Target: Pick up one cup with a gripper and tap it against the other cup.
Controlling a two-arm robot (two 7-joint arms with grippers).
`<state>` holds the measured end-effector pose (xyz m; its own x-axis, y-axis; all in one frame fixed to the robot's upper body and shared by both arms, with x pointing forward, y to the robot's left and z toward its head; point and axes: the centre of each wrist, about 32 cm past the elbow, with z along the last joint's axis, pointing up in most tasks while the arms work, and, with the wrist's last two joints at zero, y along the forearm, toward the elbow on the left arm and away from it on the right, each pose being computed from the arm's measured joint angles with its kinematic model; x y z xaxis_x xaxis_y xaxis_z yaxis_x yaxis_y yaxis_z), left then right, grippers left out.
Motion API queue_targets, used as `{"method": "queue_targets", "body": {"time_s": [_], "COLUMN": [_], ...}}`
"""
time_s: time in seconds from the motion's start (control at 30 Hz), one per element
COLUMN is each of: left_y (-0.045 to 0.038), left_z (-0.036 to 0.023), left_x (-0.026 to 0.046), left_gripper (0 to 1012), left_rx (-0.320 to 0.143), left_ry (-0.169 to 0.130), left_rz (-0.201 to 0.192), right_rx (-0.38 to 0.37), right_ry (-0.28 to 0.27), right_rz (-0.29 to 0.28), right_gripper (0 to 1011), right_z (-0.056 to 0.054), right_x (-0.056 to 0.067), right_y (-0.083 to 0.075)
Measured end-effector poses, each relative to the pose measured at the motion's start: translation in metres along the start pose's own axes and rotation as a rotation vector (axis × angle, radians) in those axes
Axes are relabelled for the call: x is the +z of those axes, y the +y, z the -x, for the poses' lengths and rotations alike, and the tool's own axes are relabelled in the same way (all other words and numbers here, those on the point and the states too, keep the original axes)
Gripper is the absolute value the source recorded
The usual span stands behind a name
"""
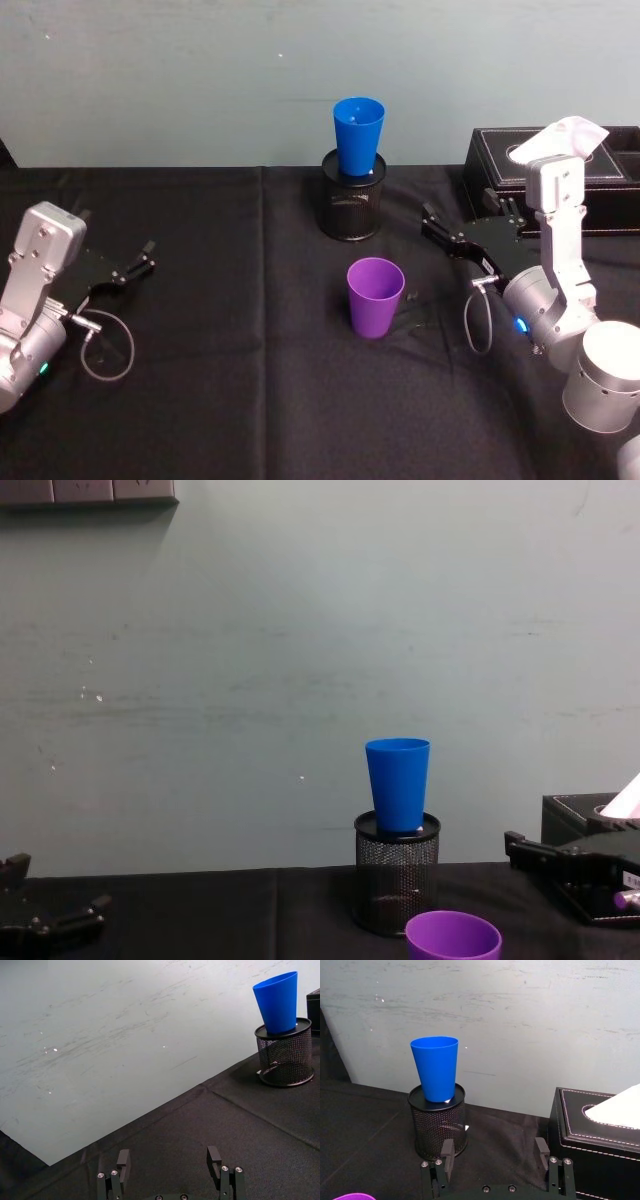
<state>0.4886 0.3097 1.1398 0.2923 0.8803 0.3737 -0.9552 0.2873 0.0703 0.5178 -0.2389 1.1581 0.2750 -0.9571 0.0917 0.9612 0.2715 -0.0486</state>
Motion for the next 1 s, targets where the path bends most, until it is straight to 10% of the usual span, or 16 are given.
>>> {"method": "queue_targets", "body": {"time_s": [1.0], "left_y": [0.0000], "left_z": [0.0000], "left_x": [0.0000], "left_gripper": [1000], "left_rx": [0.000], "left_ry": [0.000], "left_rz": [0.000], "right_rx": [0.000], "right_ry": [-0.001], "right_rz": [0.000], "right_gripper": [1003], "right_z": [-0.0001], "right_x": [0.0000], "right_y": [-0.0001]}}
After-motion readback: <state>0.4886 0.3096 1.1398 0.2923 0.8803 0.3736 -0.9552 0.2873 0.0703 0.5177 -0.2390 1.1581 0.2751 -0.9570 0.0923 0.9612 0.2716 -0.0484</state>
